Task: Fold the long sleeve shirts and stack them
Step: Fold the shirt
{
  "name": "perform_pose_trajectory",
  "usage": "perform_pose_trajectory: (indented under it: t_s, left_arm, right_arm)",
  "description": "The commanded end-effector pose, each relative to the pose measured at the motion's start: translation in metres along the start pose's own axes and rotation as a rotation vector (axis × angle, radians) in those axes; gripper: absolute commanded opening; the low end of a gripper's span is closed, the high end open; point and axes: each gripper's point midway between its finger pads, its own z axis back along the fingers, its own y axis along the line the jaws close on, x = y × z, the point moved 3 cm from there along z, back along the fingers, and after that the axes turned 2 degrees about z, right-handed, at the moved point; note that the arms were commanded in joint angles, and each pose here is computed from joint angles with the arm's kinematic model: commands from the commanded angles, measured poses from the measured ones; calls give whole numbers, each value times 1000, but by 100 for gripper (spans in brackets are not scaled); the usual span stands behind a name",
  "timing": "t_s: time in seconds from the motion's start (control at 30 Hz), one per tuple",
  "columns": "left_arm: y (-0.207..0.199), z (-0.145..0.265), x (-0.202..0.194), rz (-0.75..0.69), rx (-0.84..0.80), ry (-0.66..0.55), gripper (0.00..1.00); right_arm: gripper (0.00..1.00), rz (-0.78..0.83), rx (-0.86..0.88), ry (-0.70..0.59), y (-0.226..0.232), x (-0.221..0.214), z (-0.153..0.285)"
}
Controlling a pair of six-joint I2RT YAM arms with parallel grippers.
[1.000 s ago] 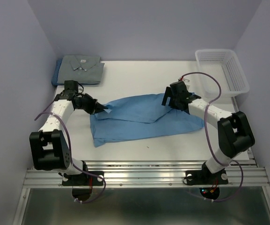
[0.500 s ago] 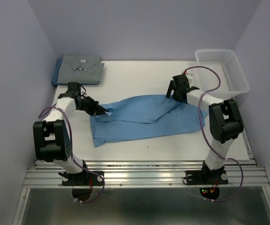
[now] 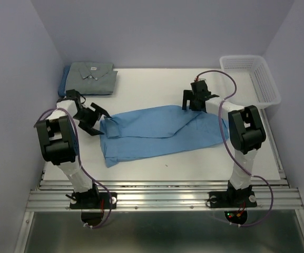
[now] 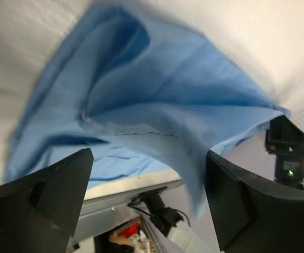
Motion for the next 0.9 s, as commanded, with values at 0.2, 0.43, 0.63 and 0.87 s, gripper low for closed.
perform_pose_trajectory:
  t_s: [0.2,0.43,0.63,0.87]
  left_arm:
    - [-40,71,68,-145,130,-419,99]
    - [-45,174,64,-55,209,-822,99]
    - [-143,126,-26,-439,2,-720,99]
    - [-189,7,-92,-654,-40,-417,99]
  right_arm:
    - [100,85,97,-190,8,62,48]
    - [100,51,121,-279,1,75,100]
    - [100,21,240,-253,18,50,122]
    - [100,50,531,-175,65,30,106]
